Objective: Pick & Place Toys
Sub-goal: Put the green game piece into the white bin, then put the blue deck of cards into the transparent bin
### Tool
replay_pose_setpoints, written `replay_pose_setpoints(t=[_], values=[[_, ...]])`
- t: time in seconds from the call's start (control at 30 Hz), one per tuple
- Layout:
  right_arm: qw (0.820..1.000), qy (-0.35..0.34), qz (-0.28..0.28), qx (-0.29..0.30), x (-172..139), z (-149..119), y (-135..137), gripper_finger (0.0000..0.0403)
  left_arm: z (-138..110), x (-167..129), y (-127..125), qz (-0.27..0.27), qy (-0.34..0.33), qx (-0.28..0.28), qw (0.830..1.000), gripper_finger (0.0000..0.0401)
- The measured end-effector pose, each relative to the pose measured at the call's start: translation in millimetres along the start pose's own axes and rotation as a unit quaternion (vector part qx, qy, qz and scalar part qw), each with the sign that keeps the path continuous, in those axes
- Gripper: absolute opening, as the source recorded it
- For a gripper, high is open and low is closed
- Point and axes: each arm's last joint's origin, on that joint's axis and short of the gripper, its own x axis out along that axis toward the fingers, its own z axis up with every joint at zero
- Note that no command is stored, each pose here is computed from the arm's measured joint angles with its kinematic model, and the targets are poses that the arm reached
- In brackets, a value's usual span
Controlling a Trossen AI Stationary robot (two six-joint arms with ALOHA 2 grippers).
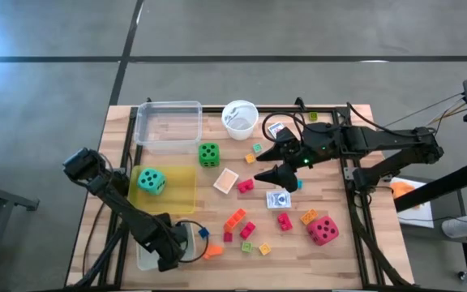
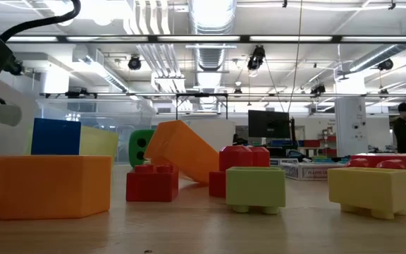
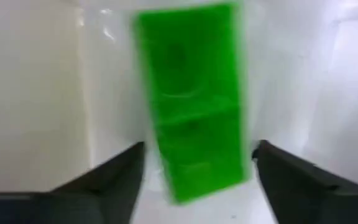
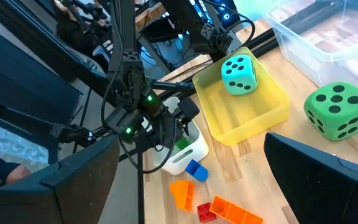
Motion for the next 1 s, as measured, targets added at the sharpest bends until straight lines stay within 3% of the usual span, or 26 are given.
replay_pose_setpoints(t=[0.1,0.2,0.47,0.7,1.0], values=[[1.000,0.000,0.000,0.000,0,0,0,0.0394,-1,-2,-1,-0.006,0.020,0.006,1.000,0.0371],[1.000,0.000,0.000,-0.001,0,0,0,0.0394,-1,-7,-2,-0.002,0.028,0.004,1.000,0.0391],[1.000,0.000,0.000,-0.001,0,0,0,0.0394,0,-27,-7,-0.029,0.014,0.003,0.999,0.0347],[1.000,-0.003,-0.002,-0.001,-1,0,0,0.0394,-1,-48,-11,-0.065,-0.001,-0.004,0.998,0.0339],[0.995,-0.020,-0.080,0.062,-17,-1,-8,0.0394,-10,-96,-3,-0.139,-0.030,-0.069,0.987,0.0339]])
